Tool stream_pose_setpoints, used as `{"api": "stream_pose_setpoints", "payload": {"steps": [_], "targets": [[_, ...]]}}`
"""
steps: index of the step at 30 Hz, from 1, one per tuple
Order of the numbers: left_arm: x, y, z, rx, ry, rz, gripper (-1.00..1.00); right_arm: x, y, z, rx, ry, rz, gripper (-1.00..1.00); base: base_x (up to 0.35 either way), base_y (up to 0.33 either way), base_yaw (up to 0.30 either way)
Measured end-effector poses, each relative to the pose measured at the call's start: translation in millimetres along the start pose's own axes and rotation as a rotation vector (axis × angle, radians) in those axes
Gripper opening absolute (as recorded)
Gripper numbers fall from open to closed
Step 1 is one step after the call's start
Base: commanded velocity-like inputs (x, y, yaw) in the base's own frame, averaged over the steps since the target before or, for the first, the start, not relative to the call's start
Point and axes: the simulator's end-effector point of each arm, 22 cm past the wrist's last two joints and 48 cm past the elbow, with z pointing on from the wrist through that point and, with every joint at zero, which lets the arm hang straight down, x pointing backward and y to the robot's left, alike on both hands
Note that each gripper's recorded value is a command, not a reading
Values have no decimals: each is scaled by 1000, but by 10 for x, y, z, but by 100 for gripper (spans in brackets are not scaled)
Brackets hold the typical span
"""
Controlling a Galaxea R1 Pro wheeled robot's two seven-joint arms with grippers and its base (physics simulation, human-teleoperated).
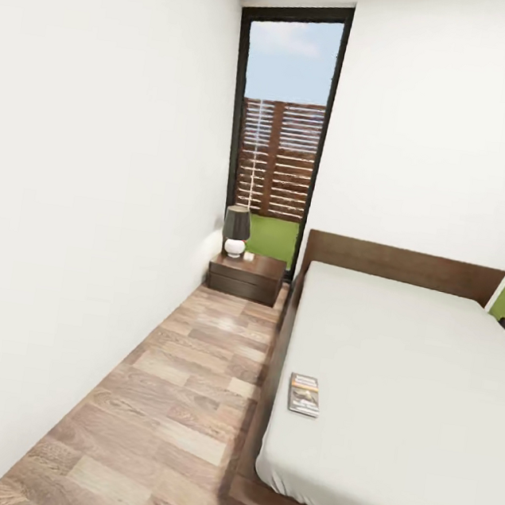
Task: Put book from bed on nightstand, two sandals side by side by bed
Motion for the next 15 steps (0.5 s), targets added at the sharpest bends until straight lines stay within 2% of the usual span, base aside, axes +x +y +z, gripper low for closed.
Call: {"api": "stream_pose_setpoints", "payload": {"steps": [15], "targets": [[0, 0, 1, 0, 0, 0, 100, 6, 5, -1, -1, 1, 0, 100, 36, 1, -293]]}}
